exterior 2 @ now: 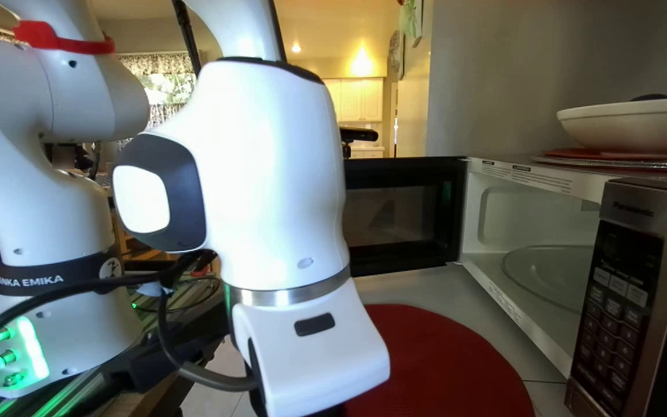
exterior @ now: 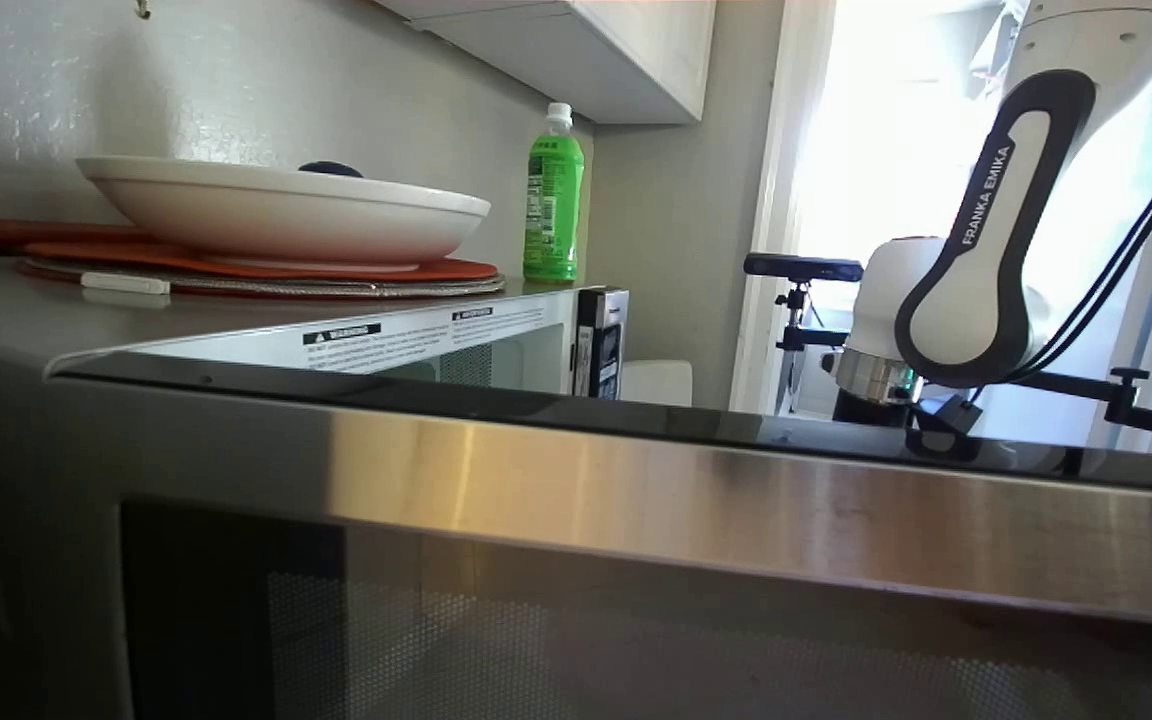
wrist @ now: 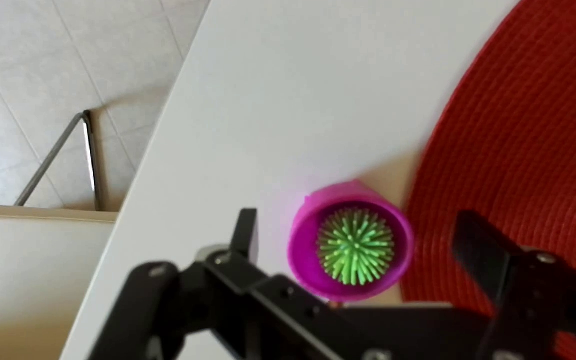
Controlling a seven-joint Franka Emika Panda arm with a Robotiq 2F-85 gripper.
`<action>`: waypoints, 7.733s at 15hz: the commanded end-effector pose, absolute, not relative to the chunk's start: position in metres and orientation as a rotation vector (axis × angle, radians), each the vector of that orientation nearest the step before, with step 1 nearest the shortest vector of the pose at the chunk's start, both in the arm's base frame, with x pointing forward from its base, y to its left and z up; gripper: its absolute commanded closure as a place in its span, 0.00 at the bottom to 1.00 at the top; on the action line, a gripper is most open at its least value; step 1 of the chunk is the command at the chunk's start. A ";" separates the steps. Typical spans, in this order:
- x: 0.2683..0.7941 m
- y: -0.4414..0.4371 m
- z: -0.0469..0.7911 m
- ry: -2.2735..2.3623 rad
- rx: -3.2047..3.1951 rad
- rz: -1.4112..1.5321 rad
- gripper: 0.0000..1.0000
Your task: Pick up the cup from the counter and put it in the oven
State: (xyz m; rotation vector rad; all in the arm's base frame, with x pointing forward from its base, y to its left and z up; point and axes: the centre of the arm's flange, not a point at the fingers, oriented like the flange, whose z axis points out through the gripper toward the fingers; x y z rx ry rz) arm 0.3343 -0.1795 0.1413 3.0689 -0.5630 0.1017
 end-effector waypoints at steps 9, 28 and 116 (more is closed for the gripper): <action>0.341 -0.203 0.122 -0.536 3.100 0.115 0.00; 0.354 -0.182 0.154 -0.482 3.126 0.110 0.64; 0.583 0.080 0.188 0.421 2.996 1.119 0.64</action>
